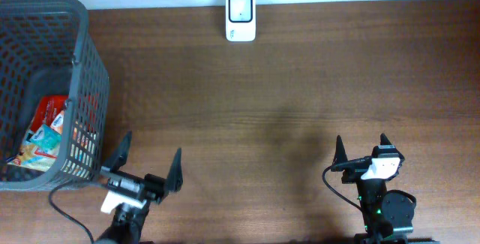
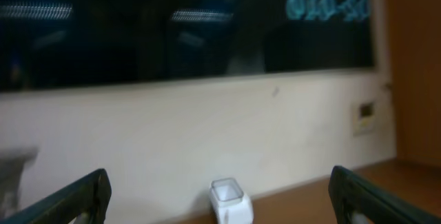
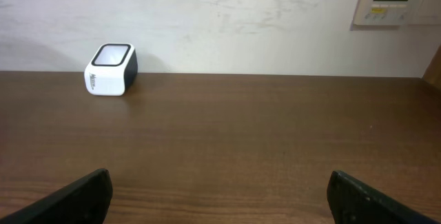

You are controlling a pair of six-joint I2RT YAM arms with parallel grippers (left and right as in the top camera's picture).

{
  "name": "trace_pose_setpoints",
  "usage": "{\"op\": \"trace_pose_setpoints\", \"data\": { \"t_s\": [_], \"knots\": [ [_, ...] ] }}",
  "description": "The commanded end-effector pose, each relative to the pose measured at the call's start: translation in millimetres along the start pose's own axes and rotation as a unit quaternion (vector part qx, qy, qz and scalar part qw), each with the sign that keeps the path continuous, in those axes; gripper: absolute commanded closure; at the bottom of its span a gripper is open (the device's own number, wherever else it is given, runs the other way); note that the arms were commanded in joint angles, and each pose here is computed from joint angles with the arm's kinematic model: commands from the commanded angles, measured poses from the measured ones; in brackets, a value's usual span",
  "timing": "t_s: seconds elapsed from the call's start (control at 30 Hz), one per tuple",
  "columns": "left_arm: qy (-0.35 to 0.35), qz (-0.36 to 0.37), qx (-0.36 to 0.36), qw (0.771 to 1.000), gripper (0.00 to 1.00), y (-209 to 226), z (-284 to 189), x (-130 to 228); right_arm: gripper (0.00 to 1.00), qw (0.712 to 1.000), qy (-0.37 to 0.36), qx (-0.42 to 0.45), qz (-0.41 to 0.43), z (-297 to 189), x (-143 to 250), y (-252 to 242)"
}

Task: Scan the item barcode
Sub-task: 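Reach the left gripper into the basket and grasp the orange tissue pack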

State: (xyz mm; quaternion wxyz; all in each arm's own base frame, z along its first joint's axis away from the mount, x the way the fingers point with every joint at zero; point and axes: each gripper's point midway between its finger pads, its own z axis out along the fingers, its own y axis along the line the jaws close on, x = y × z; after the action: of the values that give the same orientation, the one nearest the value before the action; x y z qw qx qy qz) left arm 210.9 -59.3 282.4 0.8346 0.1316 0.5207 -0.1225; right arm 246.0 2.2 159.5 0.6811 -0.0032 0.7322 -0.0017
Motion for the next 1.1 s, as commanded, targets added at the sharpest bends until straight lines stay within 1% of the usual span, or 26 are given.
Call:
{"op": "trace_pose_setpoints", "data": {
  "t_s": [0.0, 0.07, 0.1, 0.13, 0.17, 0.2, 0.23, 0.27, 0.33, 0.37, 0.4, 0.47, 0.53, 0.57, 0.6, 0.67, 0.7, 0.73, 0.77, 0.8, 0.87, 0.9, 0.97, 1.0, 1.03, 1.07],
  "knots": [
    [-0.043, 0.021, 0.069, 0.996, 0.01, -25, -1, -33, 0.02, 1.000, 0.004, 0.010, -0.003, 0, 4, -4],
    [-0.062, 0.030, 0.067, 0.995, 0.01, -25, 0, -57, 0.02, 1.000, 0.004, 0.010, -0.003, 0, 4, -4],
    [-0.071, 0.031, 0.046, 0.996, 0.01, -18, 1, -69, 0.02, 1.000, 0.004, 0.010, -0.003, 0, 4, -4],
    [-0.074, 0.028, 0.006, 0.997, 0.01, -5, 3, -80, 0.02, 1.000, 0.004, 0.010, -0.003, 0, 4, -4],
    [-0.071, 0.022, -0.037, 0.997, 0.01, 9, 4, -90, 0.02, 1.000, 0.004, 0.010, -0.003, 0, 4, -4],
    [-0.063, 0.017, -0.058, 0.996, 0.01, 17, 5, -94, 0.02, 1.000, 0.004, 0.010, -0.003, 0, 4, -4],
    [-0.046, 0.012, -0.077, 0.996, 0.01, 24, 8, -97, 0.02, 1.000, 0.004, 0.010, -0.003, 0, 4, -4],
    [-0.002, 0.012, -0.088, 0.996, 0.01, 31, 16, -94, 0.02, 1.000, 0.004, 0.010, -0.003, 0, 4, -4],
    [0.101, 0.020, -0.091, 0.991, 0.01, 38, 33, -77, 0.02, 1.000, 0.004, 0.010, -0.003, 0, 4, -4],
    [0.158, 0.036, -0.087, 0.983, 0.01, 42, 41, -66, 0.02, 1.000, 0.004, 0.010, -0.003, 0, 4, -4],
    [0.211, 0.031, -0.079, 0.974, 0.01, 45, 50, -56, 0.02, 1.000, 0.004, 0.010, -0.003, 0, 4, -4],
    [0.249, 0.002, -0.016, 0.968, 0.01, 29, 66, -47, 0.02, 1.000, 0.004, 0.010, -0.003, 0, 4, -4],
    [0.257, -0.014, 0.026, 0.966, 0.01, 19, 76, -38, 0.02, 1.000, 0.004, 0.010, -0.003, 0, 4, -4],
    [0.261, -0.014, 0.019, 0.965, 0.01, 22, 79, -35, 0.02, 1.000, 0.004, 0.010, -0.003, 0, 4, -4],
    [0.272, -0.011, -0.015, 0.962, 0.01, 36, 83, -34, 0.02, 1.000, 0.004, 0.010, -0.003, 0, 4, -4],
    [0.295, -0.035, -0.085, 0.951, 0.01, 60, 89, -40, 0.02, 1.000, 0.004, 0.010, -0.003, 0, 4, -4],
    [0.319, -0.061, -0.133, 0.936, 0.01, 76, 91, -43, 0.02, 1.000, 0.004, 0.010, -0.003, 0, 4, -4],
    [0.362, -0.070, -0.161, 0.916, 0.01, 87, 94, -45, 0.02, 1.000, 0.004, 0.010, -0.003, 0, 4, -4],
    [0.402, -0.076, -0.168, 0.897, 0.01, 91, 99, -43, 0.02, 1.000, 0.004, 0.010, -0.003, 0, 4, -4],
    [0.452, -0.097, -0.148, 0.874, 0.01, 89, 113, -40, 0.01, 1.000, 0.004, 0.010, -0.003, 0, 4, -4],
    [0.486, -0.117, -0.125, 0.857, 0.01, 86, 129, -30, 0.02, 1.000, 0.004, 0.010, -0.003, 0, 4, -4],
    [0.498, -0.108, -0.150, 0.847, 0.01, 100, 138, -21, 0.02, 1.000, 0.004, 0.010, -0.003, 0, 4, -4],
    [0.486, -0.180, -0.239, 0.821, 0.01, 136, 148, -14, 0.02, 1.000, 0.004, 0.010, -0.003, 0, 4, -4],
    [0.462, -0.213, -0.289, 0.811, 0.01, 164, 151, -18, 0.01, 1.000, 0.004, 0.010, -0.003, 0, 4, -4],
    [0.438, -0.229, -0.324, 0.806, 0.01, 190, 152, -25, 0.02, 1.000, 0.004, 0.010, -0.003, 0, 4, -4],
    [0.411, -0.231, -0.366, 0.802, 0.01, 227, 148, -38, 0.02, 1.000, 0.004, 0.010, -0.003, 0, 4, -4]
  ]
}}
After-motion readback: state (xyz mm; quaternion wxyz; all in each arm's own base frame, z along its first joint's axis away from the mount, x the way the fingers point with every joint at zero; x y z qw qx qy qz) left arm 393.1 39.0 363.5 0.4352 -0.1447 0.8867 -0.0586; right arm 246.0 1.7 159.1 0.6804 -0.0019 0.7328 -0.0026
